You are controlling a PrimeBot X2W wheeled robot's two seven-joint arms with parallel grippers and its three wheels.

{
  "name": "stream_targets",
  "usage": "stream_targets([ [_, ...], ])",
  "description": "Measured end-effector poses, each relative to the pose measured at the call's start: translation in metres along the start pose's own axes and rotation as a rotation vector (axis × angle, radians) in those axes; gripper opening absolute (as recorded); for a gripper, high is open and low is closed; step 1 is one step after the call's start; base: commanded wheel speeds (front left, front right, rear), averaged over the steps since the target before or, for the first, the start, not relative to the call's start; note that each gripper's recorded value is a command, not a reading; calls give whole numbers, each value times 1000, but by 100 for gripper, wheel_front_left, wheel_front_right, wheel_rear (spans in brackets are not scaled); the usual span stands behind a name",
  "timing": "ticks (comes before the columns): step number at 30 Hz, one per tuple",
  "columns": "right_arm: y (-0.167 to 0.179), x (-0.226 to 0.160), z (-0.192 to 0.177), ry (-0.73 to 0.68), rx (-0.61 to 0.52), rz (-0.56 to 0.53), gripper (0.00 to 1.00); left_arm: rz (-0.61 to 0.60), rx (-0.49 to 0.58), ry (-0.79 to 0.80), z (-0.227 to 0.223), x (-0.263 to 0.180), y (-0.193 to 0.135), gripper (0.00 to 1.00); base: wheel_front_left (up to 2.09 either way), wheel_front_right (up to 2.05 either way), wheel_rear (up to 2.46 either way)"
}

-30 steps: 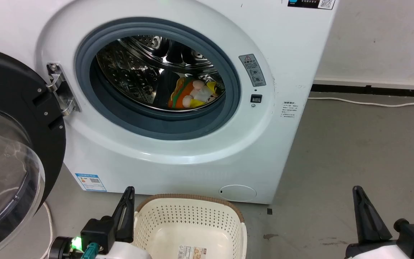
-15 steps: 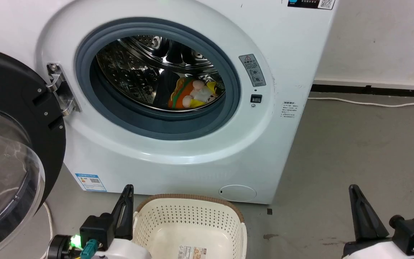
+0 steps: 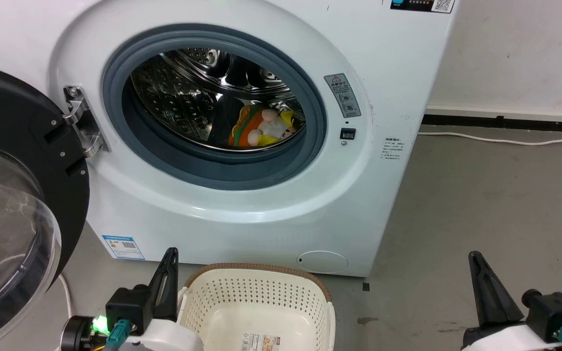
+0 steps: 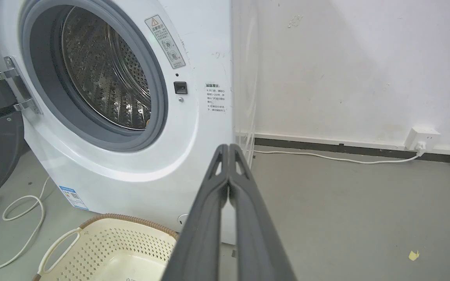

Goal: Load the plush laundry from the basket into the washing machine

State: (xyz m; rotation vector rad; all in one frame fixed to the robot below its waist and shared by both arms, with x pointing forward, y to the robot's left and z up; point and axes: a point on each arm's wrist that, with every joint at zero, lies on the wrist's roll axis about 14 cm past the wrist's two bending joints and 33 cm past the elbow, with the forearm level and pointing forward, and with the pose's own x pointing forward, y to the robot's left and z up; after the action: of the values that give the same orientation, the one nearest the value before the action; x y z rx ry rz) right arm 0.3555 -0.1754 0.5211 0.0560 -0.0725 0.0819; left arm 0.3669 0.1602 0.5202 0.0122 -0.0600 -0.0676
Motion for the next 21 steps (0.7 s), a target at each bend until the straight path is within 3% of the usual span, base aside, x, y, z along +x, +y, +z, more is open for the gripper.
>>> stream_targets([
  [21, 5, 5, 0, 31, -28, 18, 0, 23, 13, 19, 2, 2, 6, 0, 0, 0, 0],
])
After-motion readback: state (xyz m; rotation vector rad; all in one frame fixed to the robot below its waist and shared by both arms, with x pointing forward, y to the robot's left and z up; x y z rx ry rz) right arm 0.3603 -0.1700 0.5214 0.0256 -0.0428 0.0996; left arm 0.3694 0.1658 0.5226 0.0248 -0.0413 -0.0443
